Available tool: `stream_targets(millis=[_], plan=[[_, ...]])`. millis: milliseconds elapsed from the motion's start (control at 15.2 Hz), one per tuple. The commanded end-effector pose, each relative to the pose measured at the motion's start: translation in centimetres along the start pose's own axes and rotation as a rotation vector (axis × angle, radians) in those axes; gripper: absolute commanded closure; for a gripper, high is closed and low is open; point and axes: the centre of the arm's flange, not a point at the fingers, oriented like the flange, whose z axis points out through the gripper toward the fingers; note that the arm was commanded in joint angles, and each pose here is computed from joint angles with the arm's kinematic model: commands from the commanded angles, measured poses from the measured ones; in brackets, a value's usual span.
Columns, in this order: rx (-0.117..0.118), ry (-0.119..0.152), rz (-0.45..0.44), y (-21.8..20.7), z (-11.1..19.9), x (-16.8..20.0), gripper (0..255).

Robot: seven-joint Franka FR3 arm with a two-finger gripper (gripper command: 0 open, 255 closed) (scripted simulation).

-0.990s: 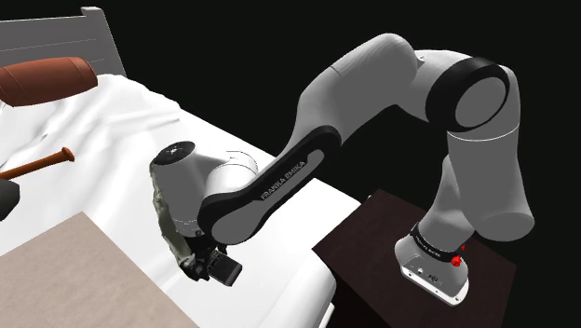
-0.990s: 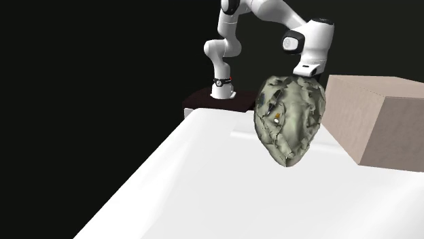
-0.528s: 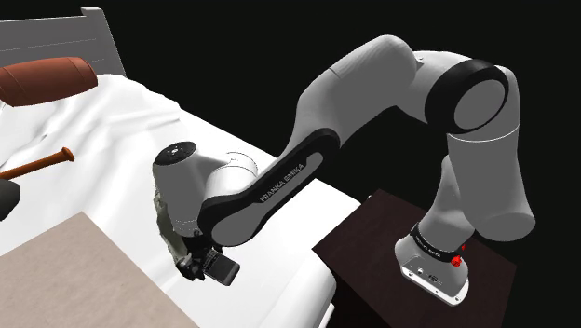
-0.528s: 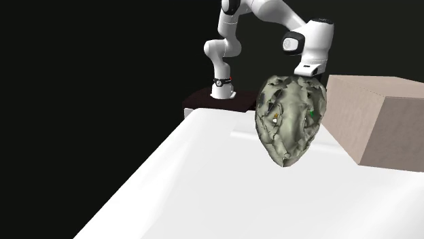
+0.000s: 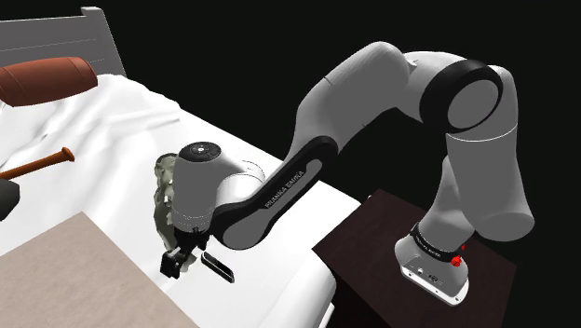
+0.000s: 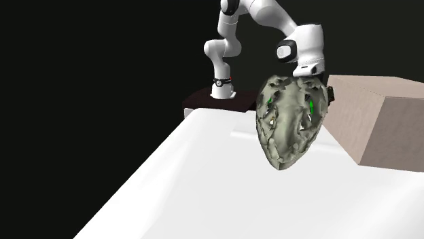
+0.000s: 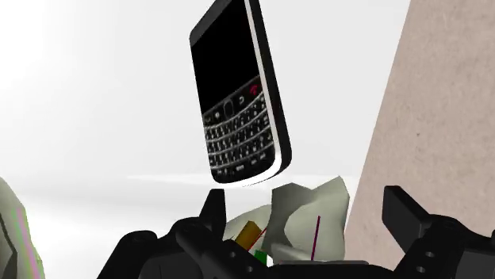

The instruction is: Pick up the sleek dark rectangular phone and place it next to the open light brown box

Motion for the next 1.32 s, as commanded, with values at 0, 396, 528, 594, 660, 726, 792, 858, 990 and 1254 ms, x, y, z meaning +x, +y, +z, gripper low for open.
stream_targets(millis=[0,396,528,594,660,726,792,858,990,1254], plan=[[-0.195,-0.338,0.037,2.3,5.8,-3.5,0],[-0.212,0.024,-0.122,-0.8,-1.7,-3.9,0],[-0.286,0.019,-0.162,-1.0,-2.2,-5.1,0],[-0.286,0.019,-0.162,-0.8,-1.7,-5.0,0],[-0.286,0.019,-0.162,-0.7,-1.2,-5.0,0],[-0.286,0.019,-0.162,-0.5,-0.7,-5.0,0],[-0.286,0.019,-0.162,-0.4,-0.2,-5.0,0],[-0.286,0.019,-0.162,-0.2,0.3,-4.9,0],[-0.286,0.019,-0.162,0.1,1.6,-4.9,0],[-0.286,0.019,-0.162,0.1,1.6,-4.9,0]])
